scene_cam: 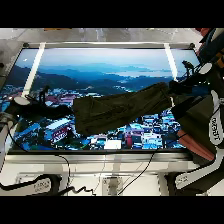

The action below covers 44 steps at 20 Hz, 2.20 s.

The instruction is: Fold the clothes and pants, and hang the long-sleeved shirts on hangers.

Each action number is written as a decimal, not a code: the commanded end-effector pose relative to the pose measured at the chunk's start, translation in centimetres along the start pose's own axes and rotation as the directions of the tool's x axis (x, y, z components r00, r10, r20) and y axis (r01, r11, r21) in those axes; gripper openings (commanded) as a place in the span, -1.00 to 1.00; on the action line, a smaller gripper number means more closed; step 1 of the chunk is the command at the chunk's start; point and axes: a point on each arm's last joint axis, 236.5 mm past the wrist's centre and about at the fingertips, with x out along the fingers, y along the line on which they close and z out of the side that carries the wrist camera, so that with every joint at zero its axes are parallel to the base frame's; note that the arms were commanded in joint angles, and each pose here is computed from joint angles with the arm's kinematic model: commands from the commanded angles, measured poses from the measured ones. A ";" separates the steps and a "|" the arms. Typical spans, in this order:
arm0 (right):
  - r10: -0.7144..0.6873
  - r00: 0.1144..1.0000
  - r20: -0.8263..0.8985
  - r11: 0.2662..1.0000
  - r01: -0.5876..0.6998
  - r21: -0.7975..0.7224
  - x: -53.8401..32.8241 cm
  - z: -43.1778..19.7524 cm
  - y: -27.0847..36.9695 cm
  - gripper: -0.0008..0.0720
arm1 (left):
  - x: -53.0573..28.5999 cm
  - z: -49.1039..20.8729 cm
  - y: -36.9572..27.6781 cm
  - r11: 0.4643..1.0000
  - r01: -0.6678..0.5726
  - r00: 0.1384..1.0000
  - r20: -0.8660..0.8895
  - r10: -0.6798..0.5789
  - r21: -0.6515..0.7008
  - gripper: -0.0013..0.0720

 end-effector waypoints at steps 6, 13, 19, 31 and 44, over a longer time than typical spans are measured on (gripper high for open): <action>0.093 0.995 0.040 0.983 -0.085 -0.163 2.7 1.0 9.2 -0.89 | 7.1 -1.9 -2.7 0.994 0.092 0.996 0.001 -0.092 -0.053 0.53; 0.142 0.990 -0.017 0.955 -0.142 -0.262 3.5 -1.1 15.3 -0.89 | 2.1 3.2 -6.5 0.998 0.068 0.993 0.094 -0.067 0.000 -0.91; 0.251 0.968 -0.018 0.926 -0.245 -0.288 3.5 -1.8 20.8 -0.89 | -13.5 3.0 -6.9 0.906 -0.379 0.922 -0.005 0.387 0.190 -0.92; 0.432 0.901 -0.034 0.769 -0.387 -0.509 5.1 -8.7 39.2 -0.89 | -22.0 2.0 -9.5 0.778 -0.578 0.811 0.066 0.581 0.245 -0.91; 0.434 0.900 -0.039 0.839 -0.419 -0.347 11.4 -11.5 42.8 -0.90 | -18.9 2.7 -14.8 0.882 -0.362 0.932 0.088 0.353 0.300 -0.91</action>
